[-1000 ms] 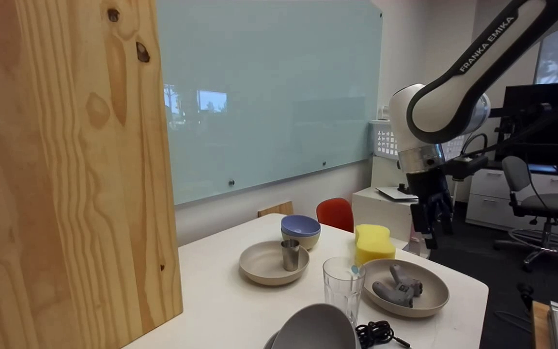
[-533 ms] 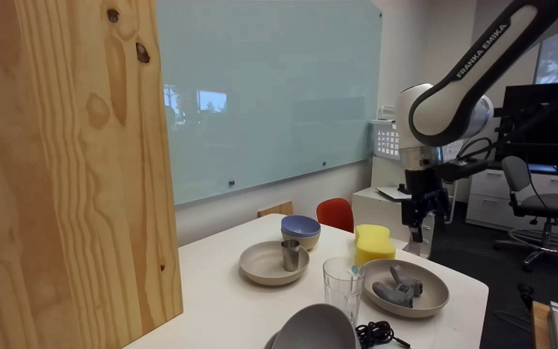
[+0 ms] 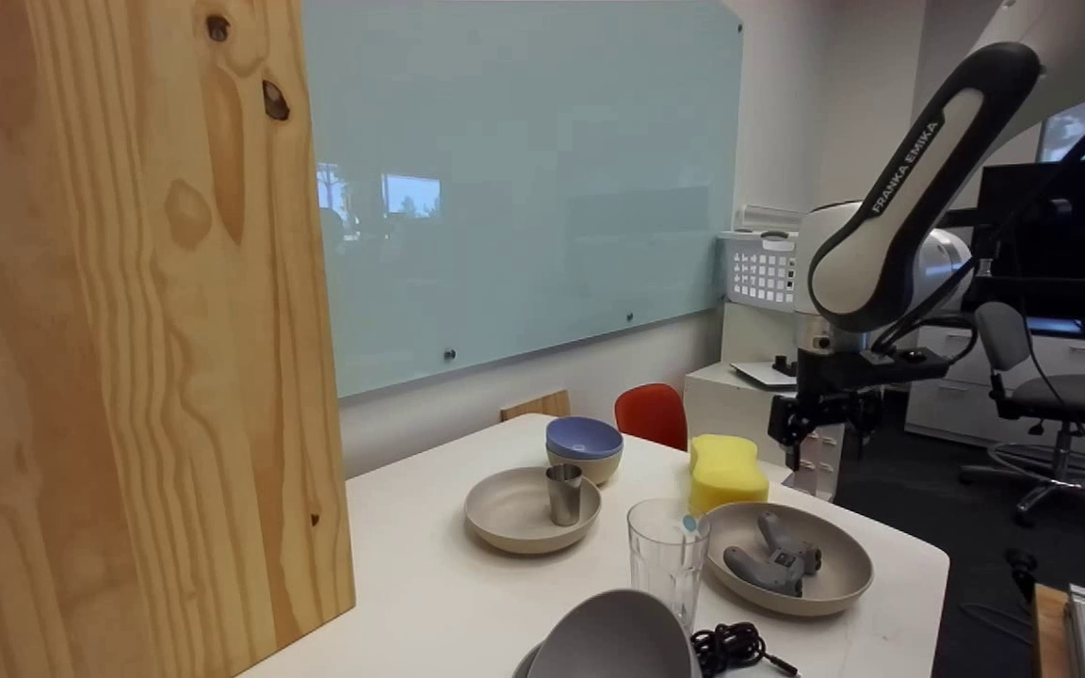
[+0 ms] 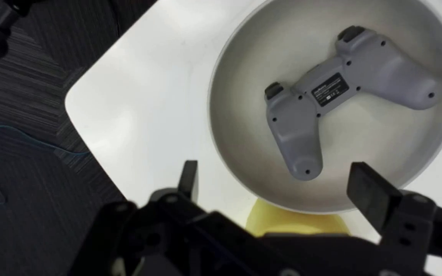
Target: Put the gaming console directly onto the table
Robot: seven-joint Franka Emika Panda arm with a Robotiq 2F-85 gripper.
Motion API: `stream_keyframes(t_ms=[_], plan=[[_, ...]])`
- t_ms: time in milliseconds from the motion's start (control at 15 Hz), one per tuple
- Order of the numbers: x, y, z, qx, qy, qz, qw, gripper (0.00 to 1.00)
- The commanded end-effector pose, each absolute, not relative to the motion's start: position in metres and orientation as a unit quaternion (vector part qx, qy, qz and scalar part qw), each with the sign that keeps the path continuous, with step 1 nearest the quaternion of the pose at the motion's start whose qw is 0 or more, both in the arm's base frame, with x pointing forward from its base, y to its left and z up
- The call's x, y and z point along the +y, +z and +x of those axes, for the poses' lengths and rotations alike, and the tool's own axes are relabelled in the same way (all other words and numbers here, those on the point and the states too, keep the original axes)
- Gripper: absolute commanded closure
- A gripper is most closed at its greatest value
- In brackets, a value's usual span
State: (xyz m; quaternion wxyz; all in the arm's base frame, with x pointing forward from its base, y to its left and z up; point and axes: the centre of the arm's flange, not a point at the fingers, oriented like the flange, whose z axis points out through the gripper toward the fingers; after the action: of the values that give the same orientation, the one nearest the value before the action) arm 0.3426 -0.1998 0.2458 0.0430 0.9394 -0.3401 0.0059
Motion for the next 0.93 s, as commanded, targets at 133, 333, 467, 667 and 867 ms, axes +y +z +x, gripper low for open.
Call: stream_keyframes(t_ms=[133,333,467,667,867], plan=[[-0.218,0.194,0.378,-0.385,0.007,0.921,0.062,0.0],[-0.211,0.183,0.401,-0.425,0.008,0.902,0.069,0.0],[-0.192,0.184,0.419,-0.465,0.016,0.883,0.067,0.0],[-0.173,0.183,0.44,-0.497,0.019,0.865,0.064,0.0],[-0.16,0.185,0.444,-0.529,0.007,0.846,0.057,0.0]])
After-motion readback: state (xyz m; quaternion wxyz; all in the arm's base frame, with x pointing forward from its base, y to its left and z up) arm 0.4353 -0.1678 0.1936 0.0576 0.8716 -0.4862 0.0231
